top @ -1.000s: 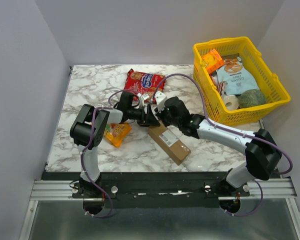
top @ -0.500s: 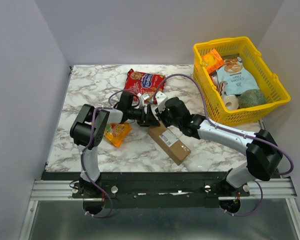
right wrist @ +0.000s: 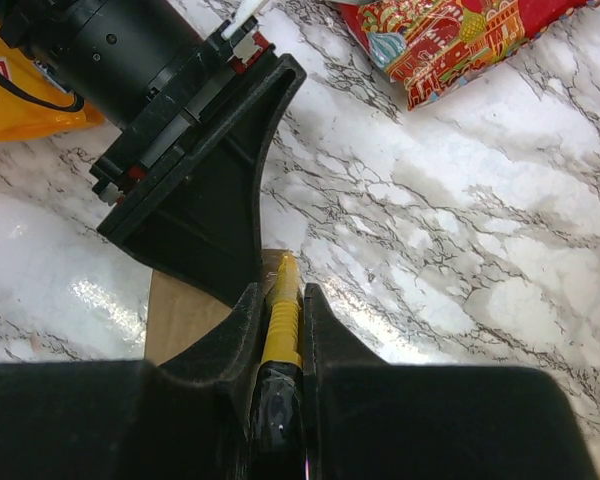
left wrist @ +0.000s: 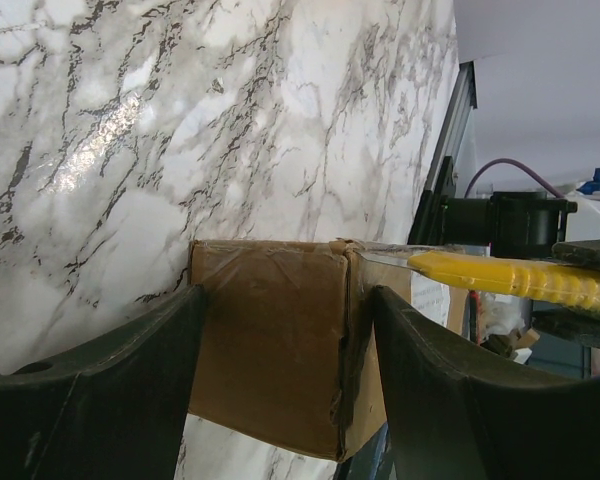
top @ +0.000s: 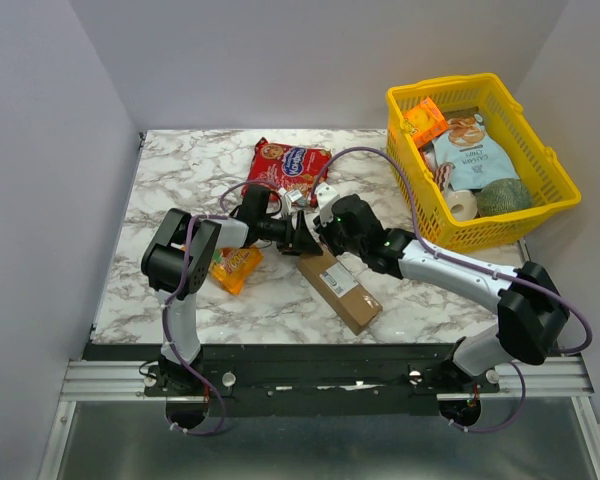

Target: Unpack the express box

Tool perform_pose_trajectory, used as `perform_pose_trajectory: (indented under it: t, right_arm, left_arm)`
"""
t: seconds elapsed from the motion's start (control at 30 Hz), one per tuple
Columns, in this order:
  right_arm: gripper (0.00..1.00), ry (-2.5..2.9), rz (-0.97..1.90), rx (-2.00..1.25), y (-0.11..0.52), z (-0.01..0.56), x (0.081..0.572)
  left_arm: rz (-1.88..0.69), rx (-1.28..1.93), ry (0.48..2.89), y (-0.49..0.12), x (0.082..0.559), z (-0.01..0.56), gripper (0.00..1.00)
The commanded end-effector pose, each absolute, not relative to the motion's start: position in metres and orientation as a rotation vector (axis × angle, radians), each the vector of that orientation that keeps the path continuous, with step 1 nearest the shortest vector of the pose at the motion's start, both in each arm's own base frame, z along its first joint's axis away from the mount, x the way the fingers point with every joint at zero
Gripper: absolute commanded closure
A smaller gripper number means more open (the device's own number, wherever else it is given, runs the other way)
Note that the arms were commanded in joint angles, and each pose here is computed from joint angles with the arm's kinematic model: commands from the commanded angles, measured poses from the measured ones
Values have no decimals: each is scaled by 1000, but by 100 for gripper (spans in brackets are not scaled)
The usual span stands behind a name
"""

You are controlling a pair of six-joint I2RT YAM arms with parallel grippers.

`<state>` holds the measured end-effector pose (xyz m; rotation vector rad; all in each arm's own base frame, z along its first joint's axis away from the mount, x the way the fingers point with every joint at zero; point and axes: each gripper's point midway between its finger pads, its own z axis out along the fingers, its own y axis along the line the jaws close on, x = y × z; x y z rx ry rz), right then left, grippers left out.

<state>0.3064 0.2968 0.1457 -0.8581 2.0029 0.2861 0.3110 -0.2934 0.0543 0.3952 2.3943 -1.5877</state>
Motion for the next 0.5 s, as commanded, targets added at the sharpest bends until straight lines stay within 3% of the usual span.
perform_pose_trajectory:
  t: [0.0, 0.47]
  right_arm:
    - [100, 2185, 222, -907, 269, 114, 278]
    - [99, 2085, 288, -962, 325, 129, 305]
  left_arm:
    - [-1265, 218, 2703, -256, 292, -33, 29]
    - [-1204, 171, 2597, -223, 315, -1, 33]
